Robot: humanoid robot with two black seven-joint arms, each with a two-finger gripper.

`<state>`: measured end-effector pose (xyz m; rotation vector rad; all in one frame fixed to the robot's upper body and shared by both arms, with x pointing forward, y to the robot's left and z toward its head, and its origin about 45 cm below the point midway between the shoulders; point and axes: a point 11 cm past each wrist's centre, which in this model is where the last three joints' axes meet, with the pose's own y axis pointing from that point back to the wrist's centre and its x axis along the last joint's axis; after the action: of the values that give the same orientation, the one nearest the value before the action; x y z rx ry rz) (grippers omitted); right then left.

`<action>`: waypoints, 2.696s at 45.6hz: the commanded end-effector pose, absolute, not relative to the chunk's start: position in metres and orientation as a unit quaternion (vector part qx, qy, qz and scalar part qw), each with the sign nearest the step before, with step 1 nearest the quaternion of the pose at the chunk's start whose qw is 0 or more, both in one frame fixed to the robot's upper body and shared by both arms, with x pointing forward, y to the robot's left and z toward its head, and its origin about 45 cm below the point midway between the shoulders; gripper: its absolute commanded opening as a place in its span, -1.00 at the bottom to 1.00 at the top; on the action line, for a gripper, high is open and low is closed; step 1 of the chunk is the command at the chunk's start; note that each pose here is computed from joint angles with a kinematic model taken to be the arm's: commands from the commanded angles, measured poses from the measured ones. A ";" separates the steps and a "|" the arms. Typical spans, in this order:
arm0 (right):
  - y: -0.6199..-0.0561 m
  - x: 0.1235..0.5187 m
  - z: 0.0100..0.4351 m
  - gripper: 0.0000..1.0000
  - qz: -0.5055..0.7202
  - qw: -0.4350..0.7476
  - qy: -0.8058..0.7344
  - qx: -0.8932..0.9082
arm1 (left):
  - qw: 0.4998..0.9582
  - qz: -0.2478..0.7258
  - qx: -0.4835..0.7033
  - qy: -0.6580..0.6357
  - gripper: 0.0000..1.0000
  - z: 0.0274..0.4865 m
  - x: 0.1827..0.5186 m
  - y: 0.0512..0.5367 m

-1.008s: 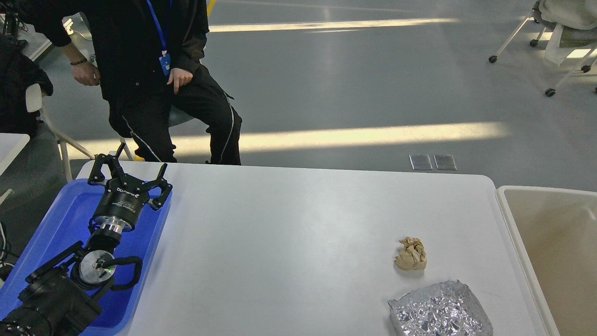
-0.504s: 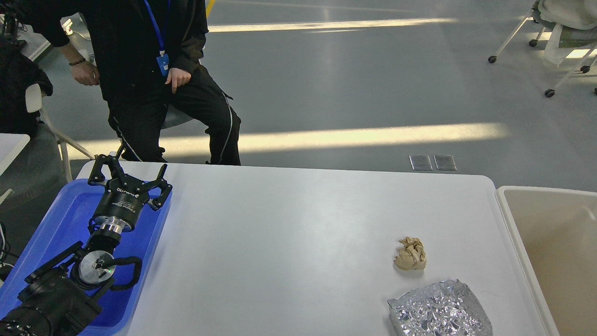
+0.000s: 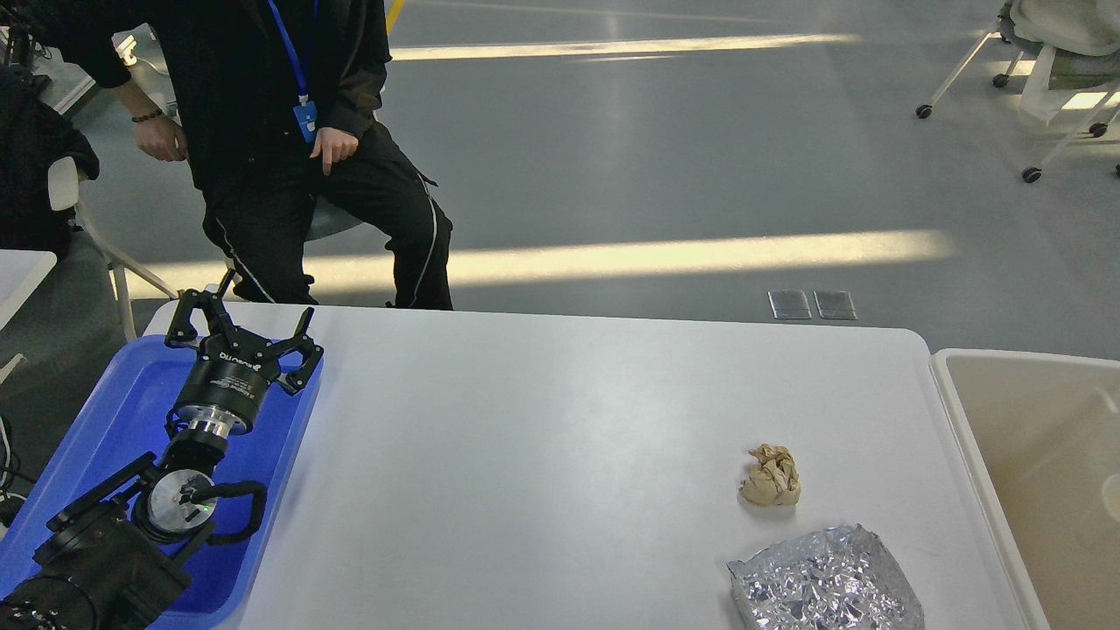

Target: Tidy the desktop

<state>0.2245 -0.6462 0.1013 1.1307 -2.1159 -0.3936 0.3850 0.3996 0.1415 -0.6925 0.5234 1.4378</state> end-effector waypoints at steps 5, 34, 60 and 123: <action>-0.651 0.228 0.109 1.00 -0.145 0.340 -0.825 0.427 | 0.668 0.637 -0.307 0.232 1.00 0.142 0.385 0.400; -0.673 0.344 0.318 1.00 -0.012 0.144 -0.835 0.531 | 0.668 0.637 -0.307 0.232 1.00 0.142 0.385 0.400; -0.556 0.422 0.473 1.00 0.064 -0.038 -0.706 0.704 | 0.668 0.637 -0.307 0.232 1.00 0.142 0.385 0.400; -0.435 0.351 0.164 1.00 -0.083 -0.049 -0.730 0.676 | 0.668 0.637 -0.307 0.232 1.00 0.142 0.385 0.399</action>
<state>0.3582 -0.4374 0.1882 2.2409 -2.3643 -0.2321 0.3850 0.3994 0.1416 -0.6926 0.5232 1.4362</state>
